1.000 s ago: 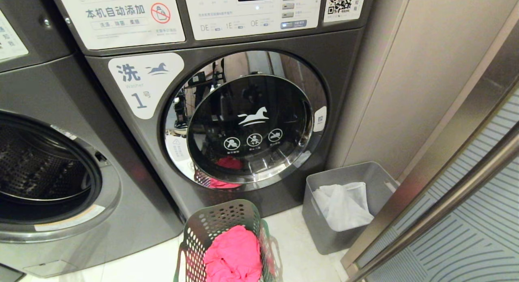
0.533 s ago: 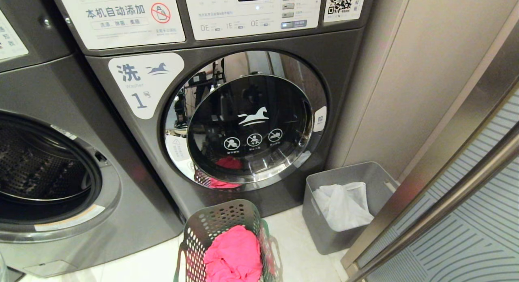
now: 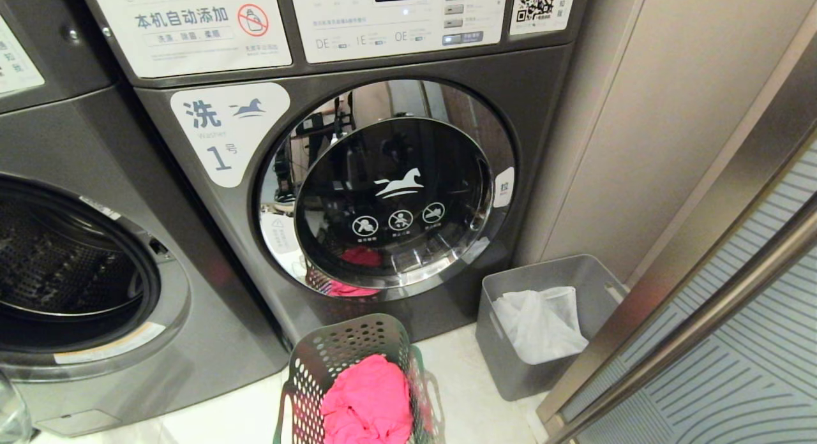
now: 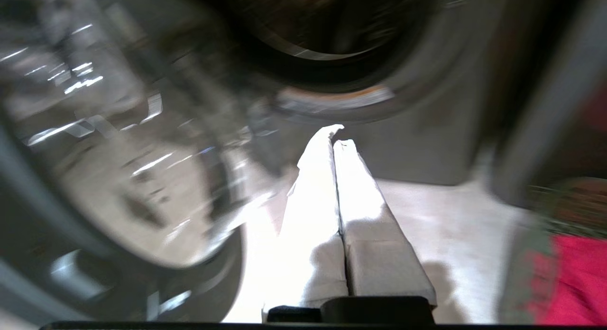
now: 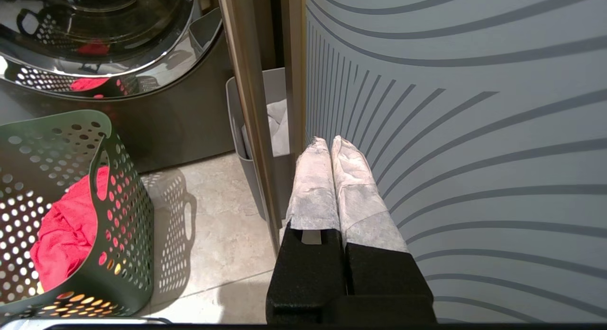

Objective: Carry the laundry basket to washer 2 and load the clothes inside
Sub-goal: Open the lid of the washing machine

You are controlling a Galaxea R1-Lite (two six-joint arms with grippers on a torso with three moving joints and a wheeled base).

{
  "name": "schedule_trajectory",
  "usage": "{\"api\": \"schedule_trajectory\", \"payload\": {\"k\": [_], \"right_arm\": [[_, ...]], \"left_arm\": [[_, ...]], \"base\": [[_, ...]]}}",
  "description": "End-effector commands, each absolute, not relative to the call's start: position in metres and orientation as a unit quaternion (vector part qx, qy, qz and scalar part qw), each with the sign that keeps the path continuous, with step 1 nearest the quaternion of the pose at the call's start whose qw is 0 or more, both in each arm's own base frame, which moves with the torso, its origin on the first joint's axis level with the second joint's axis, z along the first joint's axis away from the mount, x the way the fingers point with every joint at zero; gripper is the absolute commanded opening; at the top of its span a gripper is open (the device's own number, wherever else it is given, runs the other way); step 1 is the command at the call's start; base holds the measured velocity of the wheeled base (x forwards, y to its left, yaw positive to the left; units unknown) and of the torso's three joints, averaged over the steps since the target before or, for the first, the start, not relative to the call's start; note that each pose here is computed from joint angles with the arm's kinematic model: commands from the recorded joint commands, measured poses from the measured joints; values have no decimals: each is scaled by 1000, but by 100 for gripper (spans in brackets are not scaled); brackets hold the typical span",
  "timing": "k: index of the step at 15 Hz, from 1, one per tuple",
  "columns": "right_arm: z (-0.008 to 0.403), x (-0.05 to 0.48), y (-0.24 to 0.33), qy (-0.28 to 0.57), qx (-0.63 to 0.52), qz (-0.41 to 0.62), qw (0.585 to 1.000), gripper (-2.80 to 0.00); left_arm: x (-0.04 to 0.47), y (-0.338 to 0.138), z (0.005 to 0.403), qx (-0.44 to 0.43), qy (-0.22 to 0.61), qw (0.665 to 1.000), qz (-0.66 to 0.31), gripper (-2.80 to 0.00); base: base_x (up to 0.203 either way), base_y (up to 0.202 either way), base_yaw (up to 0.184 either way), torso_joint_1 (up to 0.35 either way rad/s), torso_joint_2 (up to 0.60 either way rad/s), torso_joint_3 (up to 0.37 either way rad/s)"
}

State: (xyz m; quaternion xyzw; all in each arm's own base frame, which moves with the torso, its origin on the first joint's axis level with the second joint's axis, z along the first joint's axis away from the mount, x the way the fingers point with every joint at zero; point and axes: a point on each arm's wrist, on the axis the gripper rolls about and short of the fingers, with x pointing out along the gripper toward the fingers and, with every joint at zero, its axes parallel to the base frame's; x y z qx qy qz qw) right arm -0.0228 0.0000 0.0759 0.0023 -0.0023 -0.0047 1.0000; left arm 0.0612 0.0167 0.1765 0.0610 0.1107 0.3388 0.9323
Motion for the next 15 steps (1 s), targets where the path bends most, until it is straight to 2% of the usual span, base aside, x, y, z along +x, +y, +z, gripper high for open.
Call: {"api": "schedule_trajectory", "payload": {"k": [1, 4, 7, 15], "right_arm": [[76, -23, 0, -2, 2, -4, 1000, -280], [76, -23, 0, -2, 2, -5, 1000, -280], [76, -23, 0, -2, 2, -5, 1000, -280], [76, -23, 0, -2, 2, -5, 1000, -280]], "left_arm": [[130, 30, 165, 106, 227, 853, 457, -280], [171, 60, 159, 99, 244, 777, 572, -280], [181, 88, 157, 79, 228, 731, 639, -280], [187, 125, 157, 58, 234, 689, 684, -280]], "base": [[0, 0, 0, 0, 0, 0], [0, 0, 0, 0, 0, 0], [0, 0, 0, 0, 0, 0], [0, 0, 0, 0, 0, 0]]}}
